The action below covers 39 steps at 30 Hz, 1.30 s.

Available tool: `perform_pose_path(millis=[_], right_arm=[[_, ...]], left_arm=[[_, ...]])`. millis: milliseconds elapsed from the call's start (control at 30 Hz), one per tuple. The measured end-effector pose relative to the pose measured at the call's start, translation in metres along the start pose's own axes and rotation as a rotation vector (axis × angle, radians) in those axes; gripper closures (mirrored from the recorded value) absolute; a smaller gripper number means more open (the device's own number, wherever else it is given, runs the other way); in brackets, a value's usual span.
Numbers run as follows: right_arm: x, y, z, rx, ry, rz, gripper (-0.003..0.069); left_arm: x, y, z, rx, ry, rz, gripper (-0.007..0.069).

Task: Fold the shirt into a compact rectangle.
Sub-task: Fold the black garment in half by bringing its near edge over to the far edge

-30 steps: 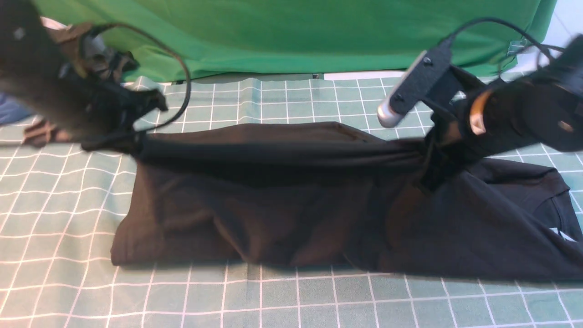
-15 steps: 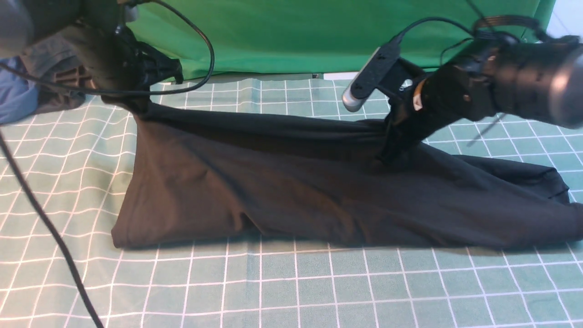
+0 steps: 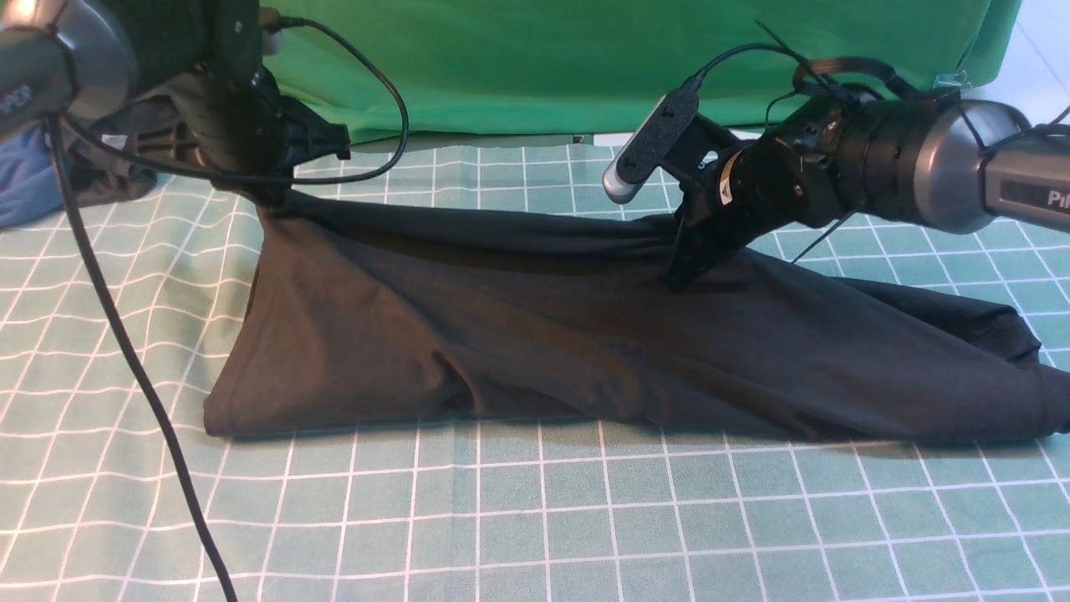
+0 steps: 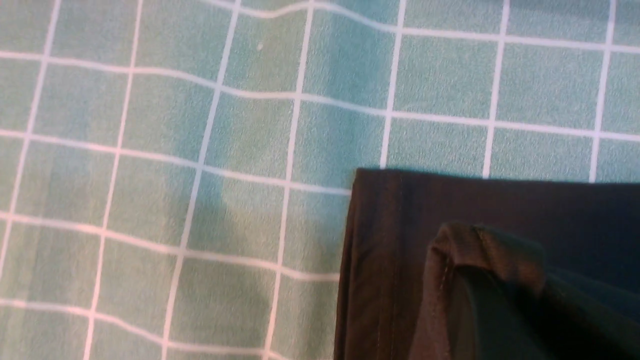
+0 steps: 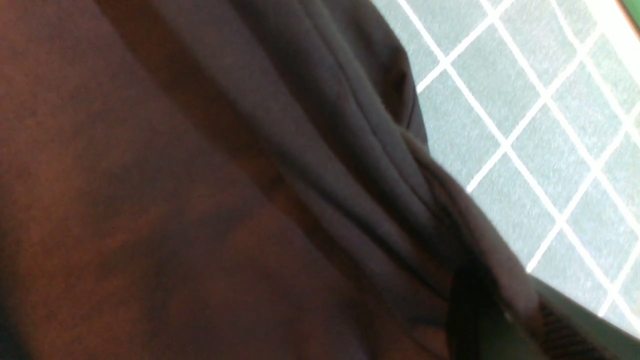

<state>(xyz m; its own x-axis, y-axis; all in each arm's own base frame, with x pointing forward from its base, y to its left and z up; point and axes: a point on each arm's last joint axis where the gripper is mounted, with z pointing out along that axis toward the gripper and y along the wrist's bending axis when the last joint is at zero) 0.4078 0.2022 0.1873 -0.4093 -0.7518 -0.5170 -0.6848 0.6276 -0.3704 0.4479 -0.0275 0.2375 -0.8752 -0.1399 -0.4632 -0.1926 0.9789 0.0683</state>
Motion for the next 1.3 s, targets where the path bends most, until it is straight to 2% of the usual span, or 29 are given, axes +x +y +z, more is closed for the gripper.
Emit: perform_pose_path(millis=[133, 333, 367, 400, 467, 567, 700, 800, 867, 900, 1000, 1100, 1167, 1300], right_arm=[[-0.002, 0.001, 0.007, 0.006, -0.039, 0.017, 0.0551], [-0.001, 0.004, 0.017, 0.009, -0.075, 0.031, 0.038], [-0.001, 0.004, 0.017, 0.009, -0.075, 0.031, 0.0375], [-0.001, 0.004, 0.018, 0.009, -0.071, 0.028, 0.0342], [-0.002, 0.003, 0.015, 0.014, -0.074, 0.023, 0.0328], [-0.005, -0.002, 0.004, 0.022, -0.07, 0.031, 0.0318], [-0.011, -0.016, -0.03, 0.046, -0.066, 0.135, 0.0326], [-0.011, -0.024, -0.051, 0.056, -0.038, 0.179, 0.0365], [-0.01, -0.026, -0.061, 0.058, -0.013, 0.193, 0.041], [-0.009, -0.028, -0.069, 0.058, 0.008, 0.201, 0.0457], [-0.009, -0.029, -0.076, 0.061, 0.017, 0.21, 0.0527], [-0.009, -0.029, -0.078, 0.061, 0.018, 0.214, 0.0561], [-0.009, -0.029, -0.078, 0.061, 0.018, 0.214, 0.0567], [-0.009, -0.029, -0.078, 0.061, 0.016, 0.222, 0.0571]], left_arm=[[-0.005, -0.001, 0.0, 0.007, -0.051, 0.012, 0.0503], [-0.006, 0.002, 0.002, -0.027, -0.063, 0.015, 0.0266], [-0.006, 0.002, 0.002, -0.03, -0.061, 0.015, 0.0266], [-0.002, 0.005, 0.002, -0.057, -0.025, 0.017, 0.0217], [0.002, 0.007, 0.002, -0.081, 0.027, 0.023, 0.0192], [0.013, 0.01, 0.0, -0.111, 0.146, 0.081, 0.02], [0.023, 0.009, -0.002, -0.088, 0.267, 0.124, 0.0305], [0.027, 0.006, -0.001, -0.055, 0.297, 0.137, 0.0401], [0.031, 0.004, 0.001, -0.027, 0.317, 0.143, 0.0484], [0.036, 0.002, 0.004, -0.002, 0.34, 0.16, 0.0552], [0.044, 0.0, 0.009, 0.029, 0.379, 0.18, 0.0608], [0.052, 0.0, 0.014, 0.032, 0.411, 0.187, 0.0607], [0.058, 0.001, 0.017, 0.029, 0.432, 0.193, 0.0581], [0.062, 0.001, 0.02, 0.027, 0.442, 0.199, 0.0484]])
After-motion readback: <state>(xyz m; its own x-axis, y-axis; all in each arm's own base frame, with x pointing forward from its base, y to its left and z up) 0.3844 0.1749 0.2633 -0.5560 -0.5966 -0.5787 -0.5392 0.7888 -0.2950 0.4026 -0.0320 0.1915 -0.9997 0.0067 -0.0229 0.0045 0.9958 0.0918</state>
